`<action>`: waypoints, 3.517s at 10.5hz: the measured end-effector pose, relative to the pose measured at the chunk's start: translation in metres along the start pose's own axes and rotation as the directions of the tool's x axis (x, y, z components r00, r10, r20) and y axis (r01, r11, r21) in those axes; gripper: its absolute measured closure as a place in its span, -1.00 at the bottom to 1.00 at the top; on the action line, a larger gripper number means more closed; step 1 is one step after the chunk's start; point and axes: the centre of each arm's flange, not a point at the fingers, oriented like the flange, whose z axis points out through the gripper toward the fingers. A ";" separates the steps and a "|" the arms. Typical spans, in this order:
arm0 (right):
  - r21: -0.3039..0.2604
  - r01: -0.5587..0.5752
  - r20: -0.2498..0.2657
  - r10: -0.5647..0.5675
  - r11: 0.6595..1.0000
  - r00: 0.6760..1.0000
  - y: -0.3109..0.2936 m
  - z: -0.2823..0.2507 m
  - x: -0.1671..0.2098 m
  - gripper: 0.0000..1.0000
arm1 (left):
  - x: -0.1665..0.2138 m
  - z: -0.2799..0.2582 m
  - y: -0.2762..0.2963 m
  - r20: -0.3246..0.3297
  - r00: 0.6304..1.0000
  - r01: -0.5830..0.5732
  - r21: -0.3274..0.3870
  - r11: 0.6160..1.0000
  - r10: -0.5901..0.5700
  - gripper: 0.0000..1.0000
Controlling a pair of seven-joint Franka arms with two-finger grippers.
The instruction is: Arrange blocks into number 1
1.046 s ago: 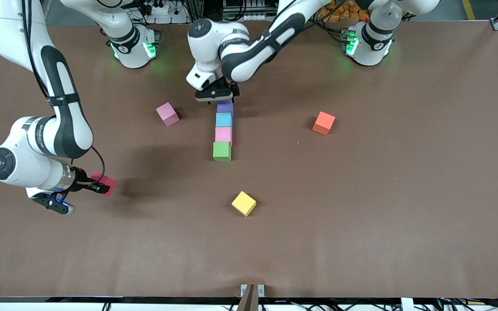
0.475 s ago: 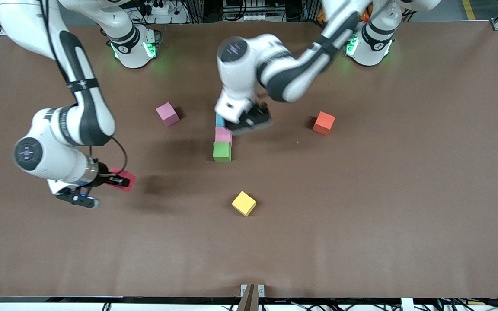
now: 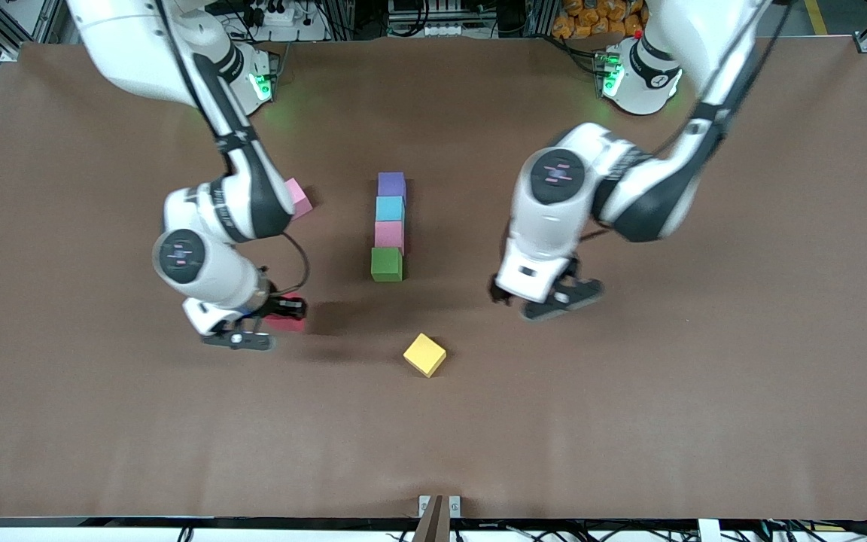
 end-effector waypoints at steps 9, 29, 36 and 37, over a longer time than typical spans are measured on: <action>-0.019 0.094 -0.019 -0.095 0.995 0.995 -0.143 0.047 -0.063 -0.27 | 0.109 -0.023 -0.181 0.127 0.986 -0.118 0.106 0.987 0.104 -1.00; -0.046 0.143 -0.014 -0.143 0.989 0.990 -0.157 0.058 -0.072 -1.00 | 0.023 -0.257 -0.253 0.050 0.909 -0.410 -0.073 0.909 0.414 -1.00; -0.062 0.356 0.056 -0.353 0.932 0.934 0.005 -0.169 -0.022 -1.00 | 0.031 -0.268 -0.266 0.040 0.919 -0.388 -0.073 0.919 0.392 -1.00; -0.051 0.296 0.035 -0.295 0.954 0.955 0.039 -0.208 -0.022 -1.00 | 0.031 -0.268 -0.266 0.041 0.919 -0.388 -0.073 0.919 0.392 -1.00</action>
